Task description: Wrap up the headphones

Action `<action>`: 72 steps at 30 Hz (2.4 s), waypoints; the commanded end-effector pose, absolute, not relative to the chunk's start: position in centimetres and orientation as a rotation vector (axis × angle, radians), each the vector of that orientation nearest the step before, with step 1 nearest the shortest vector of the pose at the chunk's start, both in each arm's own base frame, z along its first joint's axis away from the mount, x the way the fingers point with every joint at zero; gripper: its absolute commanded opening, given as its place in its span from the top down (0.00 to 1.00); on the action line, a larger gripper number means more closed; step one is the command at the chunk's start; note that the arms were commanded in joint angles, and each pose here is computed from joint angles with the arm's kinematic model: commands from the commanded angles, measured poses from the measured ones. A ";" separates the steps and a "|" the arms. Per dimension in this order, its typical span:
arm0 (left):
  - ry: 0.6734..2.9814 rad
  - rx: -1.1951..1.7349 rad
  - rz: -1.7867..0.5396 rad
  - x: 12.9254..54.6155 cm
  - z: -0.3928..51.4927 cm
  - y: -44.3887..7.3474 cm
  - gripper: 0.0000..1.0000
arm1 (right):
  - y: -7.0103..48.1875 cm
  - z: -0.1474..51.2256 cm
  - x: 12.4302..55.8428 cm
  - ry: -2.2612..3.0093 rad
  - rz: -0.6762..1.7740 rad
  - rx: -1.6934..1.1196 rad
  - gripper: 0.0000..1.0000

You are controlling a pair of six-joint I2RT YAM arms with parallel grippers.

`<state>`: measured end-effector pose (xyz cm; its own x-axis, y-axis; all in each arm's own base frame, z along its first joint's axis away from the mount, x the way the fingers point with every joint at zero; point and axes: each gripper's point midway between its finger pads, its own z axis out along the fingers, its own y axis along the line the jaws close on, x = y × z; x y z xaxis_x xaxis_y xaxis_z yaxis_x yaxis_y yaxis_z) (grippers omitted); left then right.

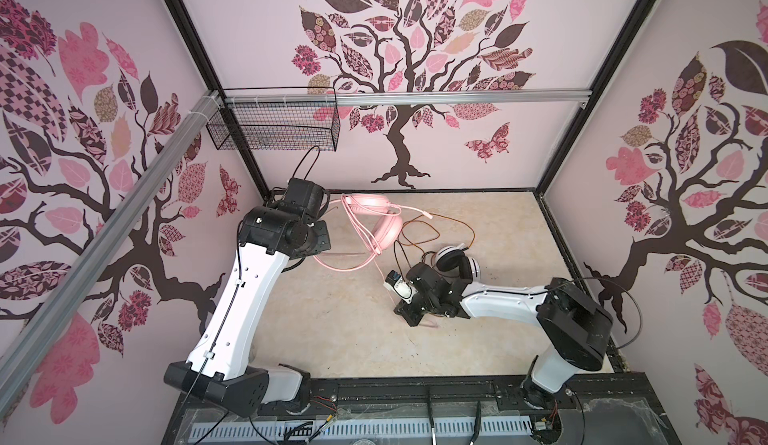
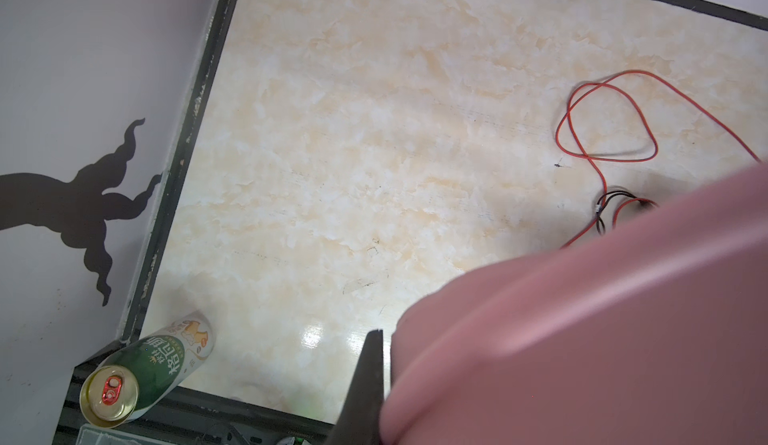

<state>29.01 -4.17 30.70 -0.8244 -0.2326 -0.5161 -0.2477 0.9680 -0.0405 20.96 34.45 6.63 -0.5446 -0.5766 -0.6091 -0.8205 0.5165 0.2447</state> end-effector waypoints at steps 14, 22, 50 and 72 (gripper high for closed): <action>2.517 -0.675 0.196 30.3 27.8 0.7 1.00 | 29.2 18.0 15.9 2.211 0.604 -1.204 1.00; 2.518 -0.492 0.537 29.6 27.1 -1.1 1.00 | 28.9 23.7 17.0 2.124 0.452 -1.280 1.00; 2.601 0.634 0.182 24.6 23.9 -16.9 1.00 | 28.9 33.7 23.3 1.706 0.149 -1.095 1.00; 2.637 0.759 -0.016 22.3 22.6 -20.9 1.00 | 33.3 34.3 21.7 1.661 0.357 -1.242 1.00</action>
